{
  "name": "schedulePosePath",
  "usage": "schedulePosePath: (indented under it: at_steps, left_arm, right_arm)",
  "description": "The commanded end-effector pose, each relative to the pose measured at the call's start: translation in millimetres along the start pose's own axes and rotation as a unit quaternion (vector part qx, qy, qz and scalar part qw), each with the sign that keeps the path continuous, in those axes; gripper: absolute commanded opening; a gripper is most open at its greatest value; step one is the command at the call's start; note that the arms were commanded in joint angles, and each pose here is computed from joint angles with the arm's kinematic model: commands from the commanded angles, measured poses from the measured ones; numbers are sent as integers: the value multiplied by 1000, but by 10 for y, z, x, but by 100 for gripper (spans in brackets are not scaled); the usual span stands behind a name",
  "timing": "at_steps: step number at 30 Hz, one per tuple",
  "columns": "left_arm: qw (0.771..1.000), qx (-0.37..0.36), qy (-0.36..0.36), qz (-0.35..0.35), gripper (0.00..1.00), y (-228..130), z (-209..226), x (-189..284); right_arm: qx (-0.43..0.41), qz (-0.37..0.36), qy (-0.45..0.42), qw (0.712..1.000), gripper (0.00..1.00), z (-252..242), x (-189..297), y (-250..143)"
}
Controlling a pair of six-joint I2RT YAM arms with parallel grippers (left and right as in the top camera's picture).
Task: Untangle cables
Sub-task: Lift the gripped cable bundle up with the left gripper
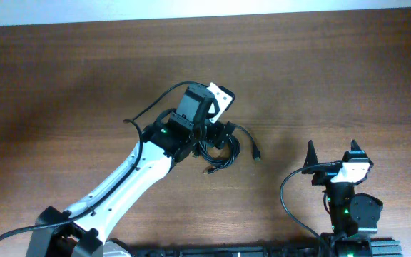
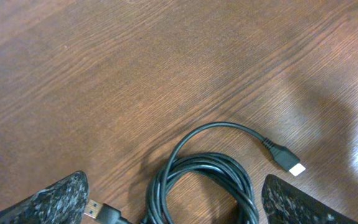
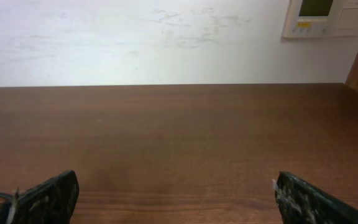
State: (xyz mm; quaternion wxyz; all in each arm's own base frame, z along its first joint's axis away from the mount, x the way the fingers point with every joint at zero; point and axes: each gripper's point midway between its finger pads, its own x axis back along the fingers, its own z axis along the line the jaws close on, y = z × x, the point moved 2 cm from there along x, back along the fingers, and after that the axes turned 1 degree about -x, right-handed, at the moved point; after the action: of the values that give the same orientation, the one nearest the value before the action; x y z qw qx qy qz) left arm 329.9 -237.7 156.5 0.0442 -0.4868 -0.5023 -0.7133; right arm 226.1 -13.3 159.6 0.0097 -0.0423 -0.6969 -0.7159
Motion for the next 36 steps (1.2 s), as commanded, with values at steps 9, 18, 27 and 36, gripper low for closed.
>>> schedulePosePath:
  at_steps: [9,18,27,36]
  left_arm:
    - [974,-216,-14,67,99,-354,3,-454]
    - [970,-213,-30,117,95,-677,-9,-783]
    - [967,-211,-37,139,53,-850,-14,-978]
    - [969,-215,-5,123,0,-713,75,-969]
  right_arm:
    - [-4,1,-11,1000,99,-38,2,-21]
    - [-4,1,-11,1000,99,-38,2,-21]
    - [-4,1,-11,1000,99,-38,2,-21]
    - [-4,1,-11,1000,99,-38,2,-21]
